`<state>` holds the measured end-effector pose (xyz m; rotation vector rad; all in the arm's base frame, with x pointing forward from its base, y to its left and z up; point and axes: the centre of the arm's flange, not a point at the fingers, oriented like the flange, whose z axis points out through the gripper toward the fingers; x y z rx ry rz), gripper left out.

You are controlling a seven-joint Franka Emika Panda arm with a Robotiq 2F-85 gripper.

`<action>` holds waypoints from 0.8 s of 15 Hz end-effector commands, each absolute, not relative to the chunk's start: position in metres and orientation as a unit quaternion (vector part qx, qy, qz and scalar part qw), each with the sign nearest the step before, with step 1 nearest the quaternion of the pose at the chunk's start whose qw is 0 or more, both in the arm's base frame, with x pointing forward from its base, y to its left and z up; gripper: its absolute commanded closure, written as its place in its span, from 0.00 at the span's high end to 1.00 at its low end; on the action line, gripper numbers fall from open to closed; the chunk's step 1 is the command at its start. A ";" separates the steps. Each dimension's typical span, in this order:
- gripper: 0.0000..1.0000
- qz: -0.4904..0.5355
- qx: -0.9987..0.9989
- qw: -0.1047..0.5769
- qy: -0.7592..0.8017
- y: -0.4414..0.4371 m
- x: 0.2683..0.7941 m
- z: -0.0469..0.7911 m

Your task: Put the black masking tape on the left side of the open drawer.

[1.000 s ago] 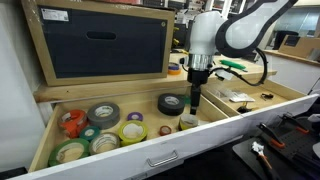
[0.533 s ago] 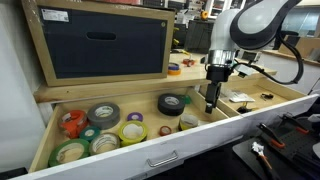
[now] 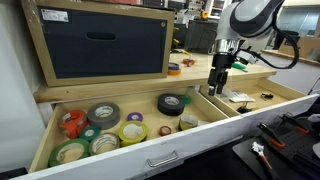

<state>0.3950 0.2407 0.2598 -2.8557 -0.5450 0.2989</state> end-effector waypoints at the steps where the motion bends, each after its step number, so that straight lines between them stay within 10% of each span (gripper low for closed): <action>1: 1.00 0.108 -0.975 0.096 -0.169 0.227 0.420 0.280; 12: 1.00 0.102 -0.976 0.038 -0.187 0.205 0.463 0.325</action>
